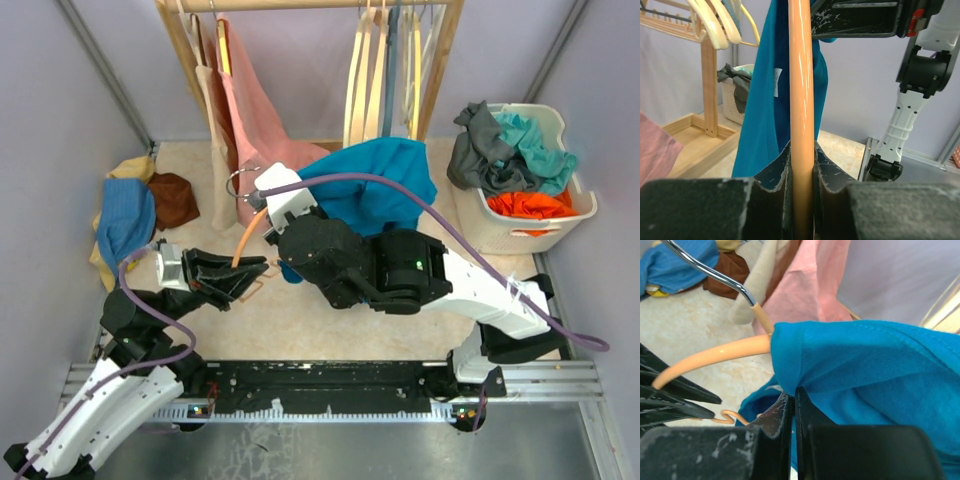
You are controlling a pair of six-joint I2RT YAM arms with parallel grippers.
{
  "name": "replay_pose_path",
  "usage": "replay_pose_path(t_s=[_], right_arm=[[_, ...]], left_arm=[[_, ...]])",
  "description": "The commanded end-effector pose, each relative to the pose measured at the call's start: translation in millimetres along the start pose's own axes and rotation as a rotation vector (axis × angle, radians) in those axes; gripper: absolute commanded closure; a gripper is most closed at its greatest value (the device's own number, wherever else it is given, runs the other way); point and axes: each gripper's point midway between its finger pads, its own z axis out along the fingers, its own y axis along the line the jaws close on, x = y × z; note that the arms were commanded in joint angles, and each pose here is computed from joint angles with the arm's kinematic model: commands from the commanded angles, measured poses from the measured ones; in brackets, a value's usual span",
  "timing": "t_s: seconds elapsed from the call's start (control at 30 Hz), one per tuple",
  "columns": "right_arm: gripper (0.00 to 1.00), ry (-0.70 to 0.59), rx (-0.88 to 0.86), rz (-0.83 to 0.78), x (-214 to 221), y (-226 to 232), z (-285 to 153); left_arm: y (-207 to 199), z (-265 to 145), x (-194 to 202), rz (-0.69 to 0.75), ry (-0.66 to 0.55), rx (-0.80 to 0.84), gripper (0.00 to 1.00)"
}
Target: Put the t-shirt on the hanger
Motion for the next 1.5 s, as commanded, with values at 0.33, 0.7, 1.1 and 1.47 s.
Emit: replay_pose_path(t_s=[0.33, 0.7, 1.1, 1.47], right_arm=[[1.0, 0.012, -0.024, 0.044, 7, -31, -32], [1.0, -0.048, -0.211, 0.108, -10, 23, -24], [1.0, -0.09, -0.216, 0.108, -30, 42, -10], [0.56, -0.039, -0.158, 0.114, -21, 18, -20]], left_arm=[[-21, 2, -41, 0.09, -0.05, 0.07, 1.0], [-16, 13, -35, 0.06, -0.092, 0.086, 1.0], [-18, 14, -24, 0.016, -0.088, 0.114, 1.0], [-20, 6, -16, -0.035, -0.1, 0.122, 1.0]])
